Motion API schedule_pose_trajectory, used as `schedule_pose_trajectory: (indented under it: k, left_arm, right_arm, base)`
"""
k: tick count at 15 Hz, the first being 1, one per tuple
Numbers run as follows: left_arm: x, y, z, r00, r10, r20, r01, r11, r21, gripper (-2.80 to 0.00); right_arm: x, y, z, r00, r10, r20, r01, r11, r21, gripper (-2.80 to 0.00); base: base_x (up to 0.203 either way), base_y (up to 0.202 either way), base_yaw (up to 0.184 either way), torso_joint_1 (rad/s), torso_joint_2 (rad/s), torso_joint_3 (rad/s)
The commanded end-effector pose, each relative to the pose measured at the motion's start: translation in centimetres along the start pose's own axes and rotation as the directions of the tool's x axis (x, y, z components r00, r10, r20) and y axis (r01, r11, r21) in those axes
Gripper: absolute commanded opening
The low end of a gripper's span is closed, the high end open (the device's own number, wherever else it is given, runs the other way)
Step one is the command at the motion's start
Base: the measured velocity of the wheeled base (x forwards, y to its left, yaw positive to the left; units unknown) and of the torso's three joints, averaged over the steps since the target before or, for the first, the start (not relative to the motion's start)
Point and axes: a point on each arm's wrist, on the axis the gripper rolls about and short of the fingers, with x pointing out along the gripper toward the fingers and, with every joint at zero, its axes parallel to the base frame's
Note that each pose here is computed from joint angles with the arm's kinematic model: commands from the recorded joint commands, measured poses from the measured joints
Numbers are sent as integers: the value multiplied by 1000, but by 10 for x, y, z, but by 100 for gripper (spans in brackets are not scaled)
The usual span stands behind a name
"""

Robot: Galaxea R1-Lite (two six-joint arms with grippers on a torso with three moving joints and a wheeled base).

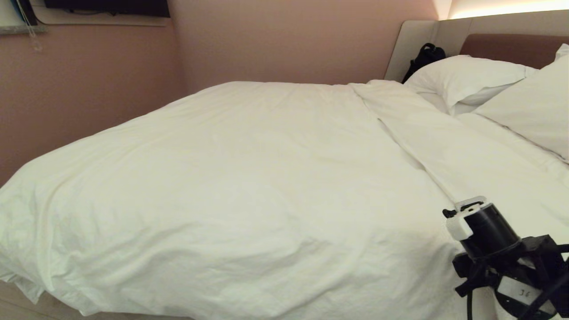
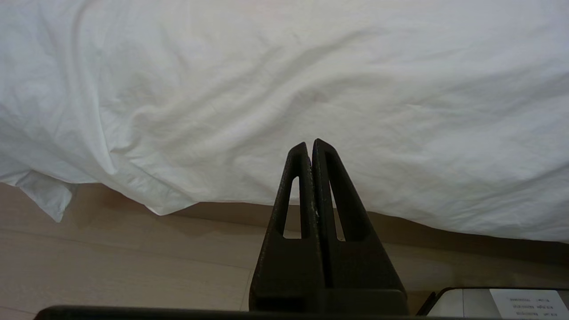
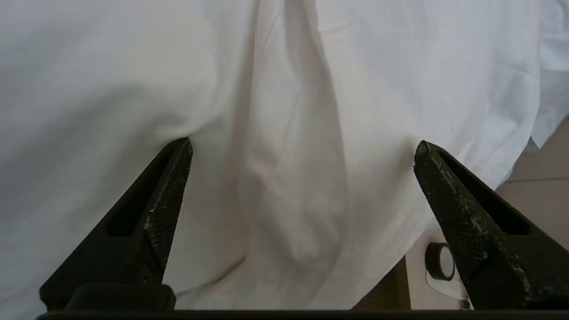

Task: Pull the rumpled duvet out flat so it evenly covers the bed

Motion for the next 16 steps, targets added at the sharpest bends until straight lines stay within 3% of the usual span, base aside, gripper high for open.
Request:
schedule_pose_trajectory:
  k: [1,9,16]
  left_arm:
    - [0,0,0,1000,0,-1,0,1000,1,-280]
    - [0,0,0,1000,0,-1,0,1000,1,-280]
    - [0,0,0,1000,0,-1,0,1000,1,-280]
  right_arm:
    - [6,9,0,999,-42,-7,42,999,-8,0]
    - [7,6,7,988,-150,17,150,989,17,0]
    - [28,-11,12,970,-238,-51,240,971,24,0]
  base:
    - [0,0,0,0,0,0]
    - [0,0,0,0,0,0]
    - [0,0,0,0,0,0]
